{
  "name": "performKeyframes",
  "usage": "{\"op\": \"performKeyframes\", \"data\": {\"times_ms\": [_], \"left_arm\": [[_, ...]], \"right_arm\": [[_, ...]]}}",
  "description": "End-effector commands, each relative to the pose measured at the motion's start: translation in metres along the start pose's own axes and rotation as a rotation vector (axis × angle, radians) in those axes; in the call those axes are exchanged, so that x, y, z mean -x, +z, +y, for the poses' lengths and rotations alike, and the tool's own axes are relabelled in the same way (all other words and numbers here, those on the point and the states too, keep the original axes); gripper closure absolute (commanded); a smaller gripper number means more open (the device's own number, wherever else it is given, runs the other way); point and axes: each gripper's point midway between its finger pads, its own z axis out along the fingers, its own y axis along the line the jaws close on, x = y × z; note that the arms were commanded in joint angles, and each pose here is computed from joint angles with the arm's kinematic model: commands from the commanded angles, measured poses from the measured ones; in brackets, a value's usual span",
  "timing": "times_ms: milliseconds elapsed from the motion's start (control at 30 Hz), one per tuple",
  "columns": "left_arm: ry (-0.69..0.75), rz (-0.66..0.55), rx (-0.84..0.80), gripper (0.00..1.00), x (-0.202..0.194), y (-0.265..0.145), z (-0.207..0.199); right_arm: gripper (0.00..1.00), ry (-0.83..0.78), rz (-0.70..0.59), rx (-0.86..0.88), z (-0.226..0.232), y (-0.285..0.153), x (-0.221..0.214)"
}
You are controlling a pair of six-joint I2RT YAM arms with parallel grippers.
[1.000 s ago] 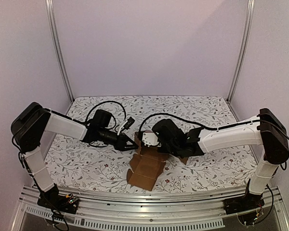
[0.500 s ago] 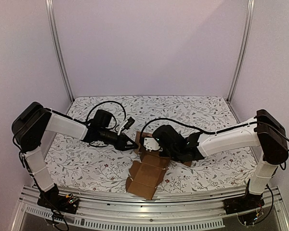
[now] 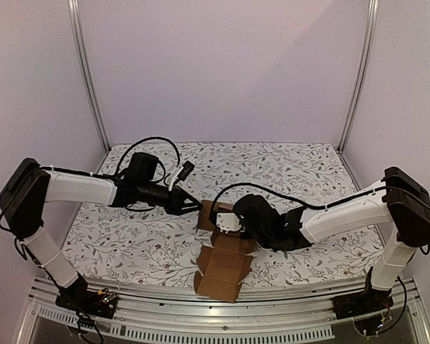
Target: Fold the paper box
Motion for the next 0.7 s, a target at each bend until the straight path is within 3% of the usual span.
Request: {"op": "performKeyframes", "data": {"times_ms": [0,333,667], "left_arm": [[-0.016,-0.021,0.046,0.60,-0.002,-0.013,-0.001],[-0.012,-0.103,0.072,0.57,0.004,-0.029,-0.006],[-0.108,-0.159,0.105,0.54,-0.009,-0.023,0.032]], "right_arm": [[1.00,-0.044,-0.048,-0.033,-0.011,-0.009,0.007],[1.00,-0.110,-0.141,-0.090,-0.029,-0.020,0.021],[1.00,-0.104,-0.187,-0.110,-0.037,-0.031,0.023]]}}
